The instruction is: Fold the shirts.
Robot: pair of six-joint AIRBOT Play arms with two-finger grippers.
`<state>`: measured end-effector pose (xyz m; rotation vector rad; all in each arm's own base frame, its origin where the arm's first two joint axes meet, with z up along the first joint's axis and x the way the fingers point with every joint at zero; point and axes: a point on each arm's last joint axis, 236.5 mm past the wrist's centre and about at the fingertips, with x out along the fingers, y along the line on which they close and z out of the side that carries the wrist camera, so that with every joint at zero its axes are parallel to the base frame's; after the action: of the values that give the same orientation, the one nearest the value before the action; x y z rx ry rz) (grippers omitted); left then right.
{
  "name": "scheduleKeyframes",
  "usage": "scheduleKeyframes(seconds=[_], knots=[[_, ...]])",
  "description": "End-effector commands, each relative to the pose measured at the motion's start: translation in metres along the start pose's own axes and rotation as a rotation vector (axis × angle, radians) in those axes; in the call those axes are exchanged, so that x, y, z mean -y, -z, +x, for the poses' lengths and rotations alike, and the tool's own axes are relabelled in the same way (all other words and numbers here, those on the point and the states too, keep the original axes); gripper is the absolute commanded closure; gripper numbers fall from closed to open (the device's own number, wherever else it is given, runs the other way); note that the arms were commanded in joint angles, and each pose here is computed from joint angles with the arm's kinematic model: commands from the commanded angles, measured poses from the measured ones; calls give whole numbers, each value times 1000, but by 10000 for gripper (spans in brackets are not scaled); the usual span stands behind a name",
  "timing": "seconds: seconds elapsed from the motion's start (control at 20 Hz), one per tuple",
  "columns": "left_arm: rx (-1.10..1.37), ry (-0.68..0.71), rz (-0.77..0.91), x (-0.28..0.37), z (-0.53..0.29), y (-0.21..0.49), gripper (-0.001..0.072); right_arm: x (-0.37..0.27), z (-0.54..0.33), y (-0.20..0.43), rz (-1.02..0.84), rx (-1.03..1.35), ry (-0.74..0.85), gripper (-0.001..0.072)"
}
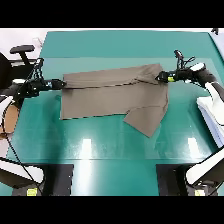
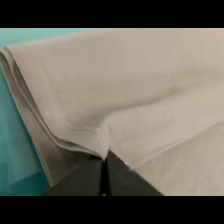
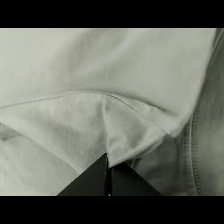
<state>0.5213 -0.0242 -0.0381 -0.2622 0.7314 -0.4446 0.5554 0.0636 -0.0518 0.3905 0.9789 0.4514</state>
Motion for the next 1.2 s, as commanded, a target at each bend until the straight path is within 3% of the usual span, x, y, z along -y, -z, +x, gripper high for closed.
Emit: scheduleKeyframes(seconds=[0.0,0.1,0.15,0.2,0.25,0.3,0.45,0.7,0.95,1.15], knots=[[-24,-1,15,-1,0,7,679,-1,2,11,9,-33,-12,704],[-27,10,5,2,0,7,676,-6,-1,13,5,-44,-24,704],[-27,24,-8,5,-2,5,479,-10,-5,11,-2,-45,-28,697],[-26,51,-44,10,-6,0,78,-14,-13,5,-13,-28,-28,573],[-27,71,-105,11,-14,-6,46,-16,-26,-4,-22,-1,-23,312],[-28,98,-164,11,-26,-11,46,-18,-43,-14,-31,26,-18,149],[-95,160,-265,10,-70,0,46,-16,-101,-23,-1,54,-25,147],[-313,48,-434,19,-121,110,46,0,-160,37,204,-36,-56,149],[-432,5,-552,56,-139,197,45,9,-176,95,332,-17,-10,149],[-386,24,-608,62,-129,203,46,6,-173,117,324,0,18,158]])
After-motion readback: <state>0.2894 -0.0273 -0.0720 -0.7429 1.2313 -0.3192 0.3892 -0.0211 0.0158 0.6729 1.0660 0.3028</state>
